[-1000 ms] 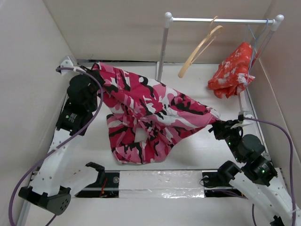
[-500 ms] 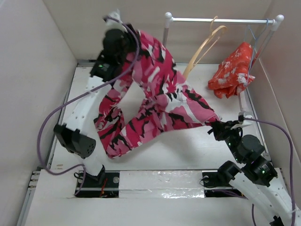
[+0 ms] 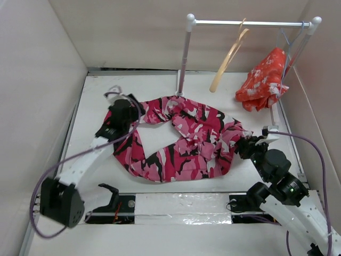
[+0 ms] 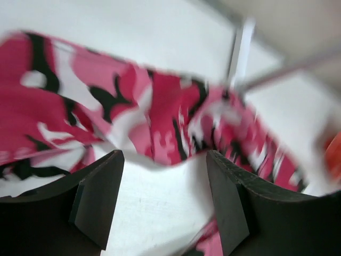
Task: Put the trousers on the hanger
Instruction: Flatten out the trousers at the center of the board.
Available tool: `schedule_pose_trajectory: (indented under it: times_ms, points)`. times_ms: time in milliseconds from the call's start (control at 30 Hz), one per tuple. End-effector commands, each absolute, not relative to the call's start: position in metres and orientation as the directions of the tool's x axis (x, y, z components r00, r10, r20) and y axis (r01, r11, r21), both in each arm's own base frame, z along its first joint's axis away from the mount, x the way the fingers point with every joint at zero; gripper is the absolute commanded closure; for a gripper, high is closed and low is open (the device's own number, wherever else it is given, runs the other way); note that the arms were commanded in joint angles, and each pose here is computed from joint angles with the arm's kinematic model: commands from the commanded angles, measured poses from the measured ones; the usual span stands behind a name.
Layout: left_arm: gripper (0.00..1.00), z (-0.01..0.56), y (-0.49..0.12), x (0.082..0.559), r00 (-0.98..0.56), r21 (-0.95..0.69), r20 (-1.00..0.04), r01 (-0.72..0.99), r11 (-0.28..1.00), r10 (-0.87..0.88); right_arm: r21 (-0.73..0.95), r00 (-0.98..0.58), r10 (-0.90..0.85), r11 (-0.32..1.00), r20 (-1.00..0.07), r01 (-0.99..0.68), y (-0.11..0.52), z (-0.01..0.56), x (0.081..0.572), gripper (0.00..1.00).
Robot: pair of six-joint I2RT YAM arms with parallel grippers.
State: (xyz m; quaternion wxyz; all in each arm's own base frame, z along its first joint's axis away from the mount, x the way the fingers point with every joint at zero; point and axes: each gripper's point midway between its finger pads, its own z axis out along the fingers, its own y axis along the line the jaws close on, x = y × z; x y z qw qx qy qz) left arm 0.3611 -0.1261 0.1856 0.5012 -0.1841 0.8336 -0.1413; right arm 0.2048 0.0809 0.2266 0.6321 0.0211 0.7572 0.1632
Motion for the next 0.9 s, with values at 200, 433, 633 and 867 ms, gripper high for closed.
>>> schedule_pose_trajectory:
  times_ms: [200, 433, 633, 867]
  points:
    - [0.35, 0.129, 0.013, 0.315, -0.008, -0.641, -0.634, -0.553, 0.532, -0.773, 0.291, -0.128, 0.268, 0.931, -0.955, -0.222, 0.087, 0.246, 0.208, 1.00]
    - [0.33, 0.111, 0.035, 0.318, 0.038, -0.683, -0.572, -0.576, 0.450, -0.819, 0.285, -0.134, 0.259, 0.924, -0.957, -0.255, 0.091, 0.245, 0.205, 1.00]
    - [0.34, 0.098, 0.039, 0.336, 0.023, -0.650, -0.574, -0.621, 0.439, -0.818, 0.288, -0.140, 0.258, 0.918, -0.956, -0.271, 0.094, 0.244, 0.203, 1.00]
    - [0.64, 0.086, 0.035, 0.361, 0.011, -0.656, -0.539, -0.632, 0.411, -0.842, 0.311, -0.080, 0.300, 0.916, -0.951, -0.254, 0.087, 0.266, 0.204, 1.00]
